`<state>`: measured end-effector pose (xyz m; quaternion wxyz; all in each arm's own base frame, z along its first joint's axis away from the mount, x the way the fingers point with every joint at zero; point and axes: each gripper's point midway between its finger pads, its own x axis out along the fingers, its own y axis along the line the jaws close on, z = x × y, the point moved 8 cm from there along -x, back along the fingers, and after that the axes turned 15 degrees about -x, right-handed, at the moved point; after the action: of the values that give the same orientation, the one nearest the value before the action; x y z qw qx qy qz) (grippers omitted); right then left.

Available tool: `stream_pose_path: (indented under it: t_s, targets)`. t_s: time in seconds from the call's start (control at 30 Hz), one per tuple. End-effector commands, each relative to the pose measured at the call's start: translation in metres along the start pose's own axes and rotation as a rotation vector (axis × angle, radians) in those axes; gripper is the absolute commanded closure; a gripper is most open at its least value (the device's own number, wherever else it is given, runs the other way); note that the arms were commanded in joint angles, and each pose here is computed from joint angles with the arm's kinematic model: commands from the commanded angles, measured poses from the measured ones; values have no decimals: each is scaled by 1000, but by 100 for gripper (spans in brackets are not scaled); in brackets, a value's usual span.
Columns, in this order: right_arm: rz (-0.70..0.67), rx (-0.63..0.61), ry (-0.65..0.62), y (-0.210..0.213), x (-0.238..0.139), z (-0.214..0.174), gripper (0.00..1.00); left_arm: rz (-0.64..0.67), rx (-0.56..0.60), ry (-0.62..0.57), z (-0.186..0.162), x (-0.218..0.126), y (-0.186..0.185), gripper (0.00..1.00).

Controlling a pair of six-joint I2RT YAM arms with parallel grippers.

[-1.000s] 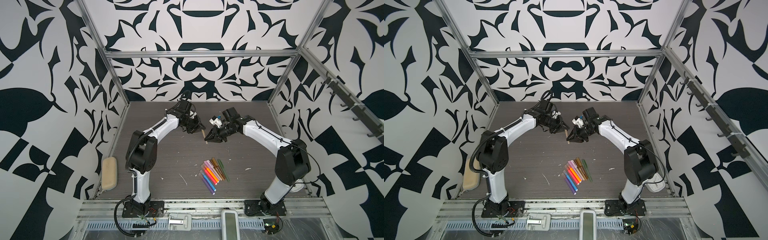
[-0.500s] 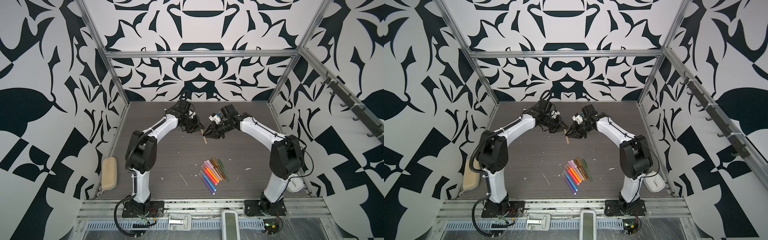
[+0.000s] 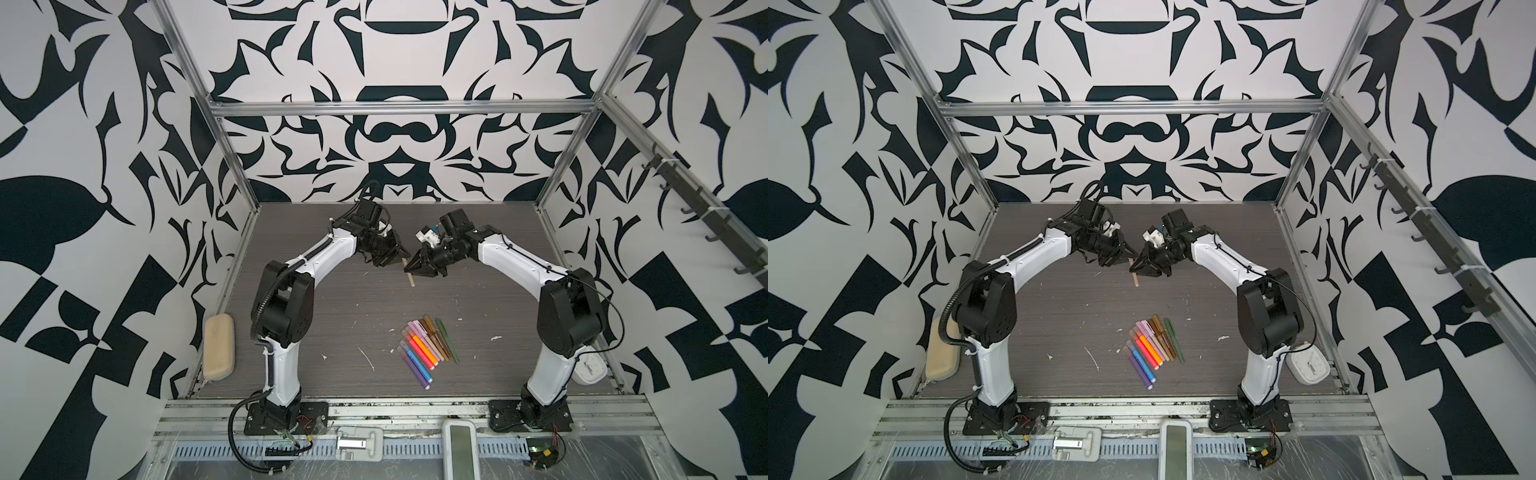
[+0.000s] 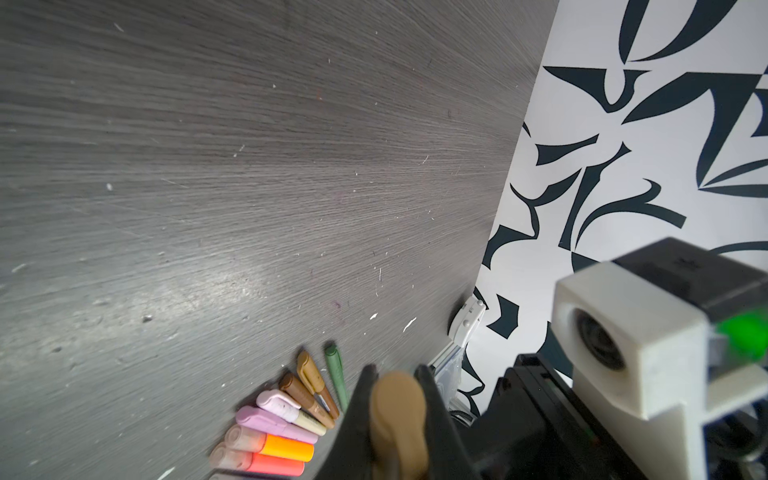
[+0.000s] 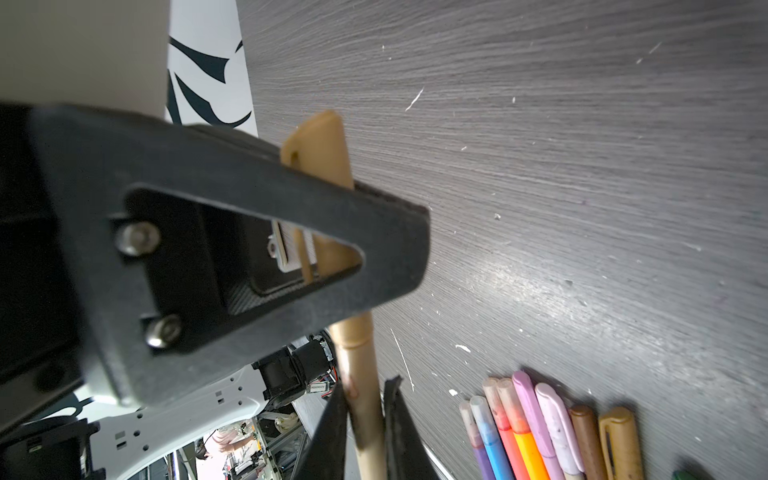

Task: Open the pen caps
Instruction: 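Pull the right gripper away from the left to uncap the tan pen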

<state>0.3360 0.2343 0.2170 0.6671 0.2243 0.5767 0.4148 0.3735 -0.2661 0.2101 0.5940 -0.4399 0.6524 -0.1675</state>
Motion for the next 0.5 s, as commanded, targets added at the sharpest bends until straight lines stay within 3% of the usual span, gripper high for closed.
stream_pose_path:
  t_s: [0.0, 0.07, 0.2, 0.33, 0.47]
  targets:
    - [18, -25, 7, 9, -3, -7, 91, -43, -21, 14, 4, 2, -6, 100]
    - [24, -26, 21, 9, -3, -15, 100, -55, -39, 5, 13, 3, -7, 100]
    - [31, -24, 50, 6, -5, -40, 100, -86, -103, -44, 54, -5, -5, 100]
    - [85, -33, 95, 4, -2, -73, 100, -152, -217, -143, 119, -41, 3, 100]
    - [104, -27, 93, 2, -3, -85, 100, -98, -208, -192, 147, -65, 4, 100]
